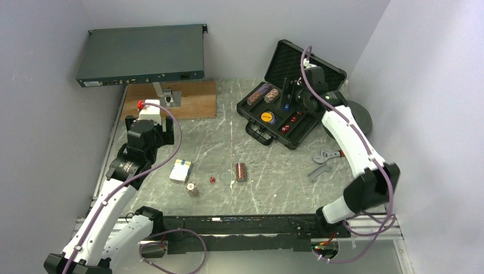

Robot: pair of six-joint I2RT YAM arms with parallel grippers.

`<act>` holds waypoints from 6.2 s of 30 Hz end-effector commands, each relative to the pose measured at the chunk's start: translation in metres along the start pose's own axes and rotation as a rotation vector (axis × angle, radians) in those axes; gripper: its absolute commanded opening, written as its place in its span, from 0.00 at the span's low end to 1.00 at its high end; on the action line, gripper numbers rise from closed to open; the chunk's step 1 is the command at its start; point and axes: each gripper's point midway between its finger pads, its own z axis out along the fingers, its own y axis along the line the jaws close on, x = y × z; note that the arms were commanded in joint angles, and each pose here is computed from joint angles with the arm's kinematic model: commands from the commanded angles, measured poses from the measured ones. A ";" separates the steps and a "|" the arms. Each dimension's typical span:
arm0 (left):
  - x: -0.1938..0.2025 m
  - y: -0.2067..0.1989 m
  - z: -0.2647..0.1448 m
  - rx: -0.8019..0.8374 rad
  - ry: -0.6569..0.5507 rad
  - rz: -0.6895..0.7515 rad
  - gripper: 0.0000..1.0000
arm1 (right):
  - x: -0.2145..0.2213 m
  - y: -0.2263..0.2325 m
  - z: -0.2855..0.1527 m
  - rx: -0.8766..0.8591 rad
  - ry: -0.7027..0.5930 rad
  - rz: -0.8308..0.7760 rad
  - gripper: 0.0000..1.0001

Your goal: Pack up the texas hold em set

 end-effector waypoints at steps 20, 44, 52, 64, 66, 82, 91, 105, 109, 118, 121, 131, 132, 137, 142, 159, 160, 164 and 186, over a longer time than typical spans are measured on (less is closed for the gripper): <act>-0.041 -0.013 -0.009 0.105 -0.075 -0.092 0.90 | 0.129 0.128 -0.009 -0.374 0.219 -0.487 0.76; -0.039 -0.023 -0.015 0.180 -0.066 -0.147 0.89 | 0.226 0.209 -0.005 -0.693 0.307 -0.846 0.66; -0.042 -0.024 -0.019 0.195 -0.076 -0.154 0.89 | 0.261 0.222 -0.009 -0.767 0.350 -0.946 0.53; -0.046 -0.015 -0.025 0.171 -0.105 -0.178 0.89 | 0.298 0.222 0.002 -0.919 0.393 -1.064 0.52; -0.048 -0.010 -0.027 0.150 -0.117 -0.191 0.89 | 0.297 0.221 0.008 -0.910 0.350 -1.089 0.52; -0.050 -0.002 -0.029 0.145 -0.134 -0.223 0.88 | 0.314 0.213 0.008 -1.220 0.036 -1.374 0.66; -0.052 0.002 -0.033 0.138 -0.151 -0.235 0.89 | 0.314 0.225 0.024 -1.288 0.014 -1.383 0.66; -0.055 0.005 -0.037 0.138 -0.169 -0.254 0.89 | 0.330 0.238 0.028 -1.387 0.110 -1.284 0.56; -0.054 0.008 -0.037 0.127 -0.170 -0.254 0.89 | 0.331 0.236 0.029 -1.428 0.126 -1.225 0.52; -0.054 0.009 -0.036 0.121 -0.166 -0.254 0.89 | 0.330 0.235 0.036 -1.463 0.138 -1.158 0.39; -0.054 0.009 -0.036 0.120 -0.169 -0.252 0.89 | 0.332 0.234 0.039 -1.466 0.162 -1.135 0.38; -0.049 0.004 -0.032 0.141 -0.146 -0.238 0.89 | 0.298 0.234 0.014 -1.446 0.059 -1.145 0.48; -0.048 0.003 -0.031 0.147 -0.142 -0.233 0.89 | 0.291 0.237 0.006 -1.447 0.040 -1.142 0.48; -0.035 -0.022 -0.025 0.267 -0.058 -0.205 0.88 | 0.247 0.250 -0.032 -1.378 -0.010 -1.081 0.55; -0.005 -0.062 -0.027 0.422 0.122 -0.172 0.88 | 0.187 0.249 -0.060 -1.148 -0.117 -0.900 0.60; 0.102 -0.166 -0.049 0.583 0.597 0.017 0.75 | -0.006 0.084 -0.128 -0.231 -0.525 -0.111 0.97; 0.107 -0.172 -0.051 0.594 0.611 0.027 0.74 | -0.009 0.075 -0.128 -0.193 -0.544 -0.092 0.98; 0.126 -0.187 -0.045 0.588 0.646 0.033 0.68 | -0.011 0.040 -0.112 -0.041 -0.530 -0.022 0.98; 0.200 -0.201 -0.046 0.455 0.920 0.017 0.50 | 0.004 0.020 -0.059 -0.085 -0.407 0.003 0.98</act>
